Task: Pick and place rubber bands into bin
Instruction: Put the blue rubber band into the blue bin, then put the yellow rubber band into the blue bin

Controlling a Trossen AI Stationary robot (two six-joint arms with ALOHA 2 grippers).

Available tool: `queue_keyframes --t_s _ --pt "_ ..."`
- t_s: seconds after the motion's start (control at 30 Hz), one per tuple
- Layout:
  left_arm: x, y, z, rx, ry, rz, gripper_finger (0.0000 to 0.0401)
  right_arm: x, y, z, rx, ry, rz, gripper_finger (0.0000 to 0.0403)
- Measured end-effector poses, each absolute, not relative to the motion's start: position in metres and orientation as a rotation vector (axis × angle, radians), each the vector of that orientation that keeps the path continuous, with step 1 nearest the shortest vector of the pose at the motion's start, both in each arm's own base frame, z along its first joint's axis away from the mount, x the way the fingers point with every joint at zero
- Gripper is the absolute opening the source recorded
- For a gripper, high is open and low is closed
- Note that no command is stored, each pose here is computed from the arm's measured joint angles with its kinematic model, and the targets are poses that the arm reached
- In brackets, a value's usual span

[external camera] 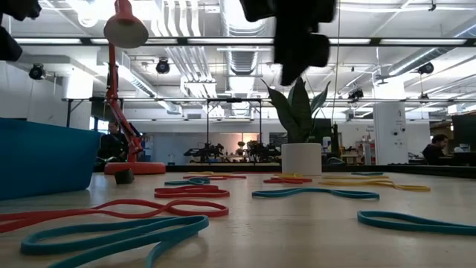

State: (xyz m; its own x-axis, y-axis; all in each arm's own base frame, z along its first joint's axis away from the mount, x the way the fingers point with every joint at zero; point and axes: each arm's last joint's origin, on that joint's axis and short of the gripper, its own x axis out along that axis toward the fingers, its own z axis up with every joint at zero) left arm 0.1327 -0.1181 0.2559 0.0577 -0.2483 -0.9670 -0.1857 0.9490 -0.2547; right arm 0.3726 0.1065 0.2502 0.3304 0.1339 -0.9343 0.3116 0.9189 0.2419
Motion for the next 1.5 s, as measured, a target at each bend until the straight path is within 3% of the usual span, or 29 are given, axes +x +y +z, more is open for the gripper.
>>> queue_keyframes --t_s 0.23,0.37,0.47,0.63,1.03,1.27,1.5 --pt "0.138 -0.129 0.243 -0.309 1.597 -0.032 0.0170 0.348 0.142 0.228 0.437 1.391 -0.084 0.0201" --pt "0.139 -0.130 0.243 -0.320 1.609 -0.051 0.0197 0.334 0.149 0.213 0.535 1.469 -0.232 0.0201" --pt "0.139 -0.130 0.249 -0.342 1.574 -0.077 0.0200 0.320 0.144 0.202 0.563 1.542 -0.390 0.0201" --pt "0.138 -0.128 0.259 -0.390 1.510 -0.089 0.0201 0.301 0.123 0.187 0.586 1.617 -0.433 0.0201" --pt "0.137 -0.124 0.279 -0.549 1.296 -0.106 0.0201 0.284 0.043 0.166 0.766 1.537 -0.601 0.0201" --pt "0.136 -0.121 0.283 -0.577 1.247 -0.105 0.0201 0.292 0.024 0.157 0.698 1.451 -0.708 0.0201" --pt "0.136 -0.121 0.283 -0.581 1.246 -0.100 0.0201 0.294 0.022 0.139 0.617 1.506 -0.654 0.0201"
